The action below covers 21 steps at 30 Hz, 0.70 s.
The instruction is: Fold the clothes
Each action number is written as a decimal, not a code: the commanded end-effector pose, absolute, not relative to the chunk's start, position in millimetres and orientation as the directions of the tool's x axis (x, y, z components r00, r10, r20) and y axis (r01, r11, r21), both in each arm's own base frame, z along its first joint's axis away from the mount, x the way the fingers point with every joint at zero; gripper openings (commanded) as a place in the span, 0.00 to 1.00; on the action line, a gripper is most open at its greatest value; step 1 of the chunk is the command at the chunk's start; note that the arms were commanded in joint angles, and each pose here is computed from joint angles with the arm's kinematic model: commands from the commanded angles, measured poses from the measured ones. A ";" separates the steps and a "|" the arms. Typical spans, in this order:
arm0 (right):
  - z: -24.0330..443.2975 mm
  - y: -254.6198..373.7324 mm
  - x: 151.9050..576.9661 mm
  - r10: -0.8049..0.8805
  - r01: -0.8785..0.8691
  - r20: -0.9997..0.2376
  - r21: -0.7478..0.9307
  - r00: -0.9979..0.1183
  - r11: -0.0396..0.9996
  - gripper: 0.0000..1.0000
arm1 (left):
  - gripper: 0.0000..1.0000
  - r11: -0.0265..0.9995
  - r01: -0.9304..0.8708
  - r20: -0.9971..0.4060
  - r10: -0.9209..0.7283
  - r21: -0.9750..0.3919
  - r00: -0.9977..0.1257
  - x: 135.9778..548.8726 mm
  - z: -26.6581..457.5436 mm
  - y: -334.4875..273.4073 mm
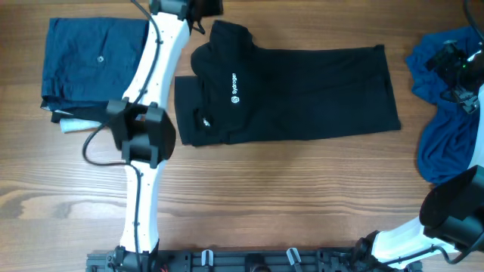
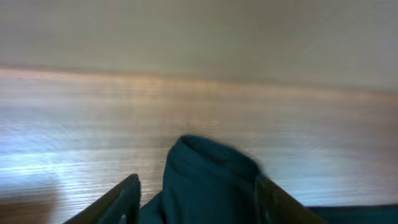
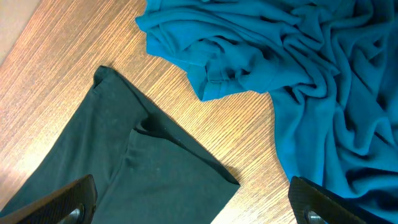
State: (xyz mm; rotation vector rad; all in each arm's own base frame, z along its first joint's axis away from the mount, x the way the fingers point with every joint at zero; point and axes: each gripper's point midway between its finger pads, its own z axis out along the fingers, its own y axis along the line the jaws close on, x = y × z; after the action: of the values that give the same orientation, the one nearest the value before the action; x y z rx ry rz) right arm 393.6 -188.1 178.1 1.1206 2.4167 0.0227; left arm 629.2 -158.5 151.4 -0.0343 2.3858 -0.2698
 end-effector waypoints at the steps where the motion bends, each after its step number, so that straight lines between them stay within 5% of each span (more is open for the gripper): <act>1: 177.1 -187.9 395.1 0.731 0.719 -0.404 0.217 -0.550 0.661 1.00 | 0.63 0.978 0.175 -0.574 0.077 -0.117 -0.815 623.6 62.7 -166.6; 8: 177.1 -187.9 395.1 0.731 0.719 -0.404 0.217 -0.550 0.660 1.00 | 0.64 0.969 0.241 -0.503 0.184 -0.051 -0.845 618.4 2.0 -156.8; 14: 177.1 -187.9 395.1 0.731 0.718 -0.404 0.217 -0.550 0.661 1.00 | 0.63 0.965 0.258 -0.535 0.198 -0.039 -0.821 627.9 -1.8 -157.4; 17: 177.1 -187.9 395.1 0.731 0.719 -0.404 0.217 -0.550 0.661 1.00 | 0.58 0.966 0.257 -0.539 0.196 -0.039 -0.819 629.0 -1.4 -157.0; 21: 177.1 -187.9 395.1 0.731 0.719 -0.404 0.217 -0.550 0.661 1.00 | 0.35 0.968 0.249 -0.502 0.198 -0.035 -0.842 621.9 -15.1 -154.6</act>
State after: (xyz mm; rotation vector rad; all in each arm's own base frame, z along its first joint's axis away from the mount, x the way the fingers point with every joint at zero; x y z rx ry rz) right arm 393.5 -188.1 178.1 1.1209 2.4170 0.0222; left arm 628.6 -159.8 11.7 0.3107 2.5463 -0.1367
